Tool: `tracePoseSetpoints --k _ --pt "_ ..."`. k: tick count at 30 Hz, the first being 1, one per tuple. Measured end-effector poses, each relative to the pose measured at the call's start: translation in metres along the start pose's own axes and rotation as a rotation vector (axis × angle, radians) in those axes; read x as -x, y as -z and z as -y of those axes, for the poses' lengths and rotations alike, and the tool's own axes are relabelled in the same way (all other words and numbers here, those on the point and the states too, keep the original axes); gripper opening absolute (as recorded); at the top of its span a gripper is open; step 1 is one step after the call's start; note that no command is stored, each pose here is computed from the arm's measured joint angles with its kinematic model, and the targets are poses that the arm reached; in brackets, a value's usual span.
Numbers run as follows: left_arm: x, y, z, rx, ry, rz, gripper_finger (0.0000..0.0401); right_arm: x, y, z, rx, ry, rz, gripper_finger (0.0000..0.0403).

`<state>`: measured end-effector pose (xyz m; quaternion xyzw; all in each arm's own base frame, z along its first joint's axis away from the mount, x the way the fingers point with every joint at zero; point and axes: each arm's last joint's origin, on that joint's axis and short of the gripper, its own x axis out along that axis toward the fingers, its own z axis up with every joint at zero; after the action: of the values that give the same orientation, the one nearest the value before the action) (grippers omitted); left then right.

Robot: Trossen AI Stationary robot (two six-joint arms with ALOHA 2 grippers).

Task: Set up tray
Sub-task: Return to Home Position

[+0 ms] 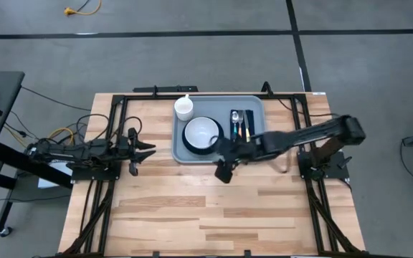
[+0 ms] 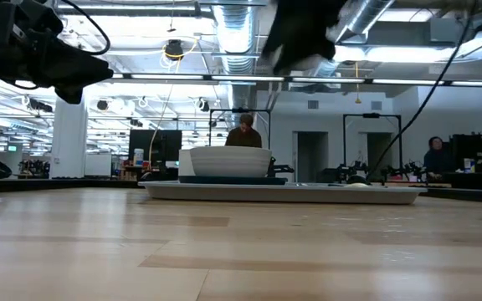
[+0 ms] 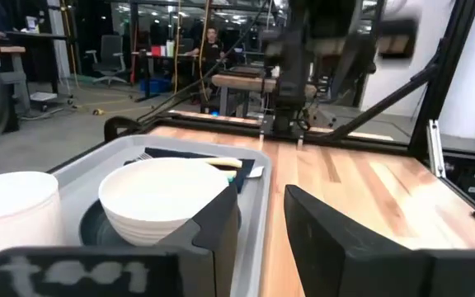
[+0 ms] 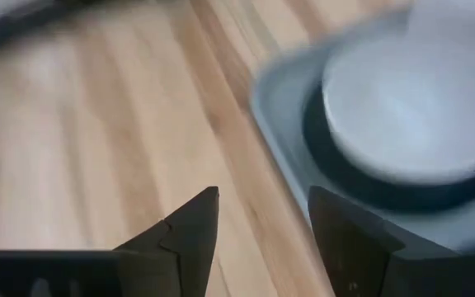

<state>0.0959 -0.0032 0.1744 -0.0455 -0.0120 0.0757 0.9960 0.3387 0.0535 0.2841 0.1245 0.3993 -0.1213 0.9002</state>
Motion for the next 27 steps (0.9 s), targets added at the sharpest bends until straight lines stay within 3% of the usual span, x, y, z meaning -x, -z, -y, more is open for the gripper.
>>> tracePoseSetpoints --k 5,11,16,22,27 --pt "0.000 0.000 0.000 -0.005 -0.002 -0.005 0.0089 0.062 0.000 0.012 0.049 -0.100 0.186 0.0181" --pt "0.000 0.001 0.000 -0.008 -0.003 -0.007 0.0089 0.108 0.044 0.030 0.050 -0.237 0.376 0.0185" --pt "0.000 0.001 0.000 0.002 -0.003 -0.008 0.0089 0.106 0.100 0.049 0.066 -0.341 0.527 0.0183" --pt "0.000 0.001 0.000 0.004 -0.004 -0.009 0.0089 0.075 0.166 0.078 0.026 -0.397 0.623 0.0180" --pt "0.000 0.001 0.000 -0.021 -0.004 -0.010 0.0089 0.056 0.203 0.094 -0.001 -0.437 0.701 0.0183"
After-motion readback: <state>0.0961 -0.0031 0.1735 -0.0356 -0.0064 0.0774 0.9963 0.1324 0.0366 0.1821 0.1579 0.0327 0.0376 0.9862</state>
